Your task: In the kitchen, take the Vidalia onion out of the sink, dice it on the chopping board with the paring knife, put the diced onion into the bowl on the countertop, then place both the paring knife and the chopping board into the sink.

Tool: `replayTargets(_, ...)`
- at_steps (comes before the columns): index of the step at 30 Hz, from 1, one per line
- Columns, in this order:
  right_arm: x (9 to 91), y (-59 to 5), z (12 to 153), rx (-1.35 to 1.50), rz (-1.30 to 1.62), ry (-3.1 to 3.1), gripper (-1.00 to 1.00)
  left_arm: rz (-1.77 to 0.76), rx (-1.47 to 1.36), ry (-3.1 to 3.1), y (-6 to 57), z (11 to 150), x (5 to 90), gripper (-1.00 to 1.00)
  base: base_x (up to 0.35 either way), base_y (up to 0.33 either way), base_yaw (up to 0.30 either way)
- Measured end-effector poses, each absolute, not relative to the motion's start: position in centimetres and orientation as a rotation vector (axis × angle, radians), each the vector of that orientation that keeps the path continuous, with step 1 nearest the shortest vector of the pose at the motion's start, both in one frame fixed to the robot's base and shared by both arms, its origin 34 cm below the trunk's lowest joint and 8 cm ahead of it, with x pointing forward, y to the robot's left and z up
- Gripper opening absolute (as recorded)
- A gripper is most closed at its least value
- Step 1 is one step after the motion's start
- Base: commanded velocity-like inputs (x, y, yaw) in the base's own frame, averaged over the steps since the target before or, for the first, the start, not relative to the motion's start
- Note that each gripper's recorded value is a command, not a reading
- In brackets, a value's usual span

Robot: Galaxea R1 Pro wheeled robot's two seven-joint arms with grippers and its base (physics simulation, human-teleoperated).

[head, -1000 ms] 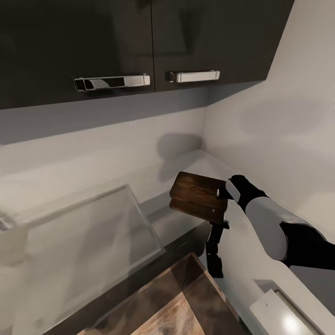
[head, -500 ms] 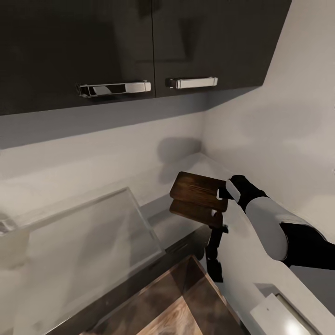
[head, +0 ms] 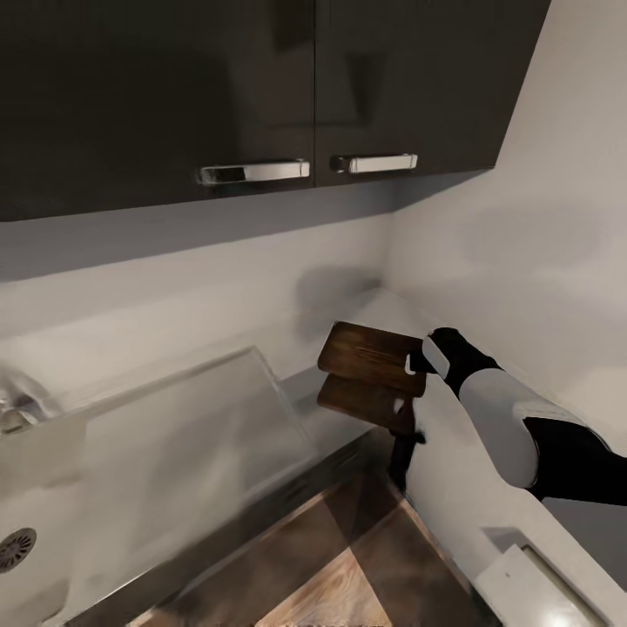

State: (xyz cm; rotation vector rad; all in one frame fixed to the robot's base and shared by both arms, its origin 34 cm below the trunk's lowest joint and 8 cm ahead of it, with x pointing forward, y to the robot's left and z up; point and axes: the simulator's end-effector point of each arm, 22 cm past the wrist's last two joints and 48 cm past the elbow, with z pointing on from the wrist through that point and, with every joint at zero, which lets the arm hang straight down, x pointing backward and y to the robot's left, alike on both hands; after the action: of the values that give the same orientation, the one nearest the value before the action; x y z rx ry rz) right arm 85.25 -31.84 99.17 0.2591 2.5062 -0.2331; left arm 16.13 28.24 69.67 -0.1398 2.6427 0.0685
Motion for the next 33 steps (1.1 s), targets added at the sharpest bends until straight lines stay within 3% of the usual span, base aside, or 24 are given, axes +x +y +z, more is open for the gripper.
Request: replayTargets(33, 85.7, -30.9, 102.7, 0.254, -0.211, 2.438, -1.00, 0.064, -0.142, 2.617, 28.2, 69.6, 16.7, 1.00, -0.224, 0.205, 0.189)
